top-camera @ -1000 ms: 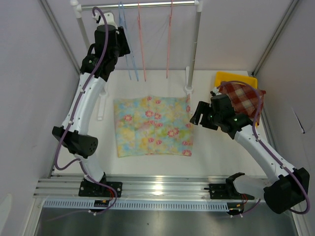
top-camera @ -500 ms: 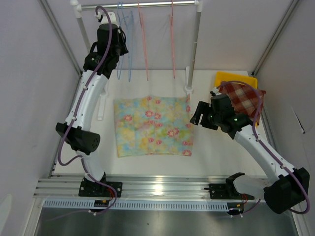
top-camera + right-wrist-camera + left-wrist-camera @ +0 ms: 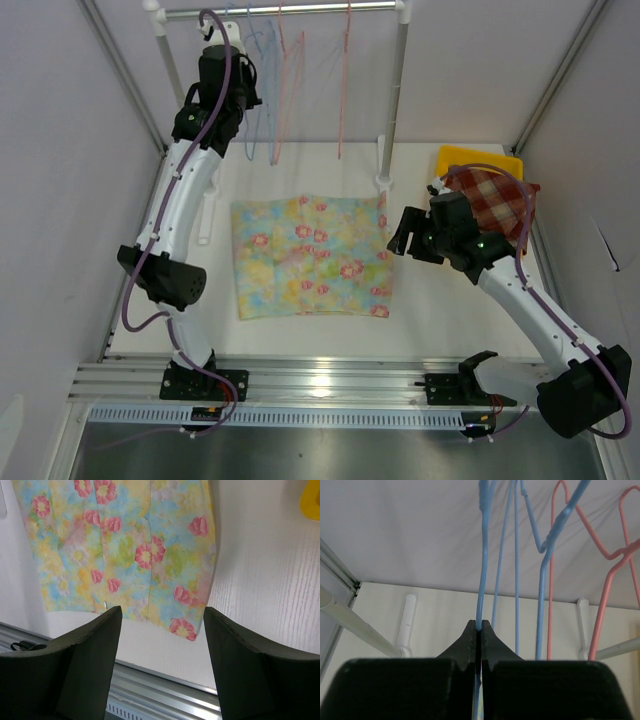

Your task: Place the skirt on the hanger

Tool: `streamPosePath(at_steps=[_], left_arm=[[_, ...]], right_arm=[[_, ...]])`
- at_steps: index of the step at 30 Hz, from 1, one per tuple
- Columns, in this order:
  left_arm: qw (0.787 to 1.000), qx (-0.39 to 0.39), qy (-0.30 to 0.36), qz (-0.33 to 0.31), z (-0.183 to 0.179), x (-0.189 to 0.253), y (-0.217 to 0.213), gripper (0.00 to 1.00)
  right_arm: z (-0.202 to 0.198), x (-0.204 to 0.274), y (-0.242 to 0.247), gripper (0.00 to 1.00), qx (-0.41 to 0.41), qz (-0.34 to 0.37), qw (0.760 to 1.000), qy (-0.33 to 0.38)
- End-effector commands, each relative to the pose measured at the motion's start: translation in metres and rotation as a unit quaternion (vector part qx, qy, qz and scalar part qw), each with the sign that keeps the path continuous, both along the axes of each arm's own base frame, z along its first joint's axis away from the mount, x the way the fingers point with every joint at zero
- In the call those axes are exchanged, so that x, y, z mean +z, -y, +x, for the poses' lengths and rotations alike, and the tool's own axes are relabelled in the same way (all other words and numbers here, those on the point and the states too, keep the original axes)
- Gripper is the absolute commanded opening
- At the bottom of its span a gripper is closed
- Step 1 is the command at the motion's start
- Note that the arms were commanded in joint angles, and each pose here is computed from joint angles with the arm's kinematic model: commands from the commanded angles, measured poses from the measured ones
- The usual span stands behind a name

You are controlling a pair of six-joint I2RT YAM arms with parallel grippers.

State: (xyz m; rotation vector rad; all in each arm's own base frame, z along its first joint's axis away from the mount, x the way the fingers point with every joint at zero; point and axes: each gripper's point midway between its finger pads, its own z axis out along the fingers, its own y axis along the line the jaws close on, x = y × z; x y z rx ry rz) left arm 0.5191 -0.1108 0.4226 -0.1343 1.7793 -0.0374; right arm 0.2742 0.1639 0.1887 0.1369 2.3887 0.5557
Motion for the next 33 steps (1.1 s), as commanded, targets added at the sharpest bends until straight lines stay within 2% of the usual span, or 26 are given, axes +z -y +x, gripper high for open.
streamPosePath(at_steps=[1, 5, 14, 25, 30, 31, 33], left_arm=[[0.999, 0.006, 0.047, -0.010, -0.001, 0.035, -0.006, 0.00], [0.997, 0.033, 0.064, -0.007, -0.011, 0.052, -0.020, 0.00], [0.994, 0.025, 0.104, -0.016, -0.029, 0.088, -0.038, 0.00], [0.995, 0.014, 0.097, -0.001, -0.050, 0.082, -0.041, 0.00], [0.998, 0.012, 0.069, 0.006, -0.064, 0.056, -0.044, 0.00], [0.997, 0.011, 0.077, 0.002, -0.073, 0.063, -0.046, 0.00], [0.998, -0.004, 0.061, 0.001, -0.076, 0.042, -0.041, 0.00]], right_arm=[[0.001, 0.011, 0.006, 0.72, -0.001, -0.007, 1.000, 0.023], [0.002, 0.011, 0.006, 0.71, 0.000, -0.007, 1.000, 0.024], [0.002, 0.010, 0.006, 0.71, 0.003, -0.011, 1.000, 0.025], [0.001, 0.003, 0.006, 0.71, 0.005, -0.013, 1.000, 0.022], [0.001, 0.001, 0.007, 0.71, 0.006, -0.015, 1.000, 0.022], [0.001, 0.001, 0.007, 0.71, 0.007, -0.016, 1.000, 0.023], [0.000, 0.001, 0.008, 0.71, 0.007, -0.018, 1.000, 0.023]])
